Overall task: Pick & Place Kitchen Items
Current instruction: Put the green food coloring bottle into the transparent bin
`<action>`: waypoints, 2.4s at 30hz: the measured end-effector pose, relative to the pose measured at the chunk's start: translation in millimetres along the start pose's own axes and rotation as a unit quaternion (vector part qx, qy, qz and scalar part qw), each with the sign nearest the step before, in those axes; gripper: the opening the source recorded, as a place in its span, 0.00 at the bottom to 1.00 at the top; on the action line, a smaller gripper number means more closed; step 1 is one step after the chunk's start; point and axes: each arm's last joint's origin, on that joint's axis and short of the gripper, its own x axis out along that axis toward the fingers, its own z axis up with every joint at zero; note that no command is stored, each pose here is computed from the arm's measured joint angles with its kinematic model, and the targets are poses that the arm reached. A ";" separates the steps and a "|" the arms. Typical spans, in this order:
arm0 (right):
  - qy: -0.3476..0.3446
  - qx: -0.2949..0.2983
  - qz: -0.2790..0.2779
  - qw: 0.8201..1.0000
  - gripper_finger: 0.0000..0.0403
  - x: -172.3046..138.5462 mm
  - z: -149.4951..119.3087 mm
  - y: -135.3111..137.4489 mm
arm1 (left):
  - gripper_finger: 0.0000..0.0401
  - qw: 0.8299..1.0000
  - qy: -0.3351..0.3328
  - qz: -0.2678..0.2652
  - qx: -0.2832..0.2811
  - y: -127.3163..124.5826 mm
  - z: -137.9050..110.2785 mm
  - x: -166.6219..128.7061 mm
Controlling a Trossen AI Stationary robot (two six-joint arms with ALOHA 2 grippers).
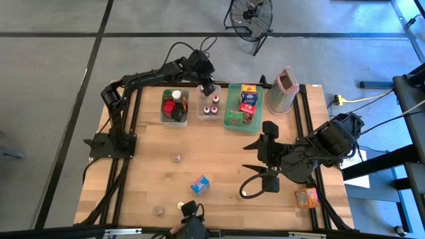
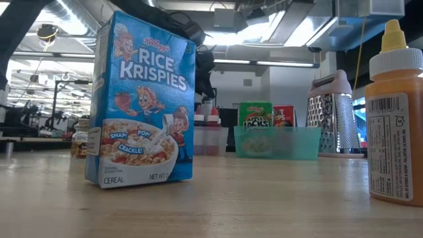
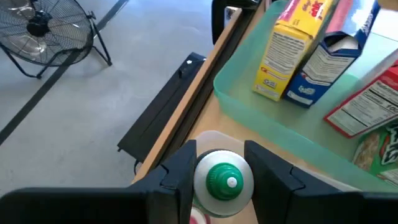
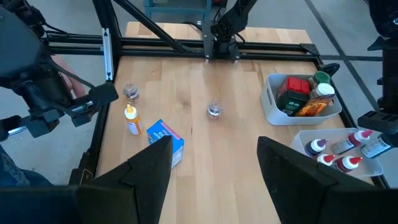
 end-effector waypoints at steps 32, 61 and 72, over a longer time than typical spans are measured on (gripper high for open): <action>0.003 -0.002 -0.001 1.000 0.59 -0.1 -0.7 -0.2 | 0.28 0.999 0.022 0.011 -0.022 0.8 -12.2 32.2; 0.002 0.005 -0.007 1.000 0.59 -0.1 -0.9 -0.6 | 0.28 1.000 0.021 -0.005 -0.015 -1.6 -25.9 40.7; 0.001 0.007 -0.006 1.000 0.59 -0.1 -0.5 -0.5 | 0.28 1.000 0.018 0.002 -0.002 -0.4 -25.5 40.7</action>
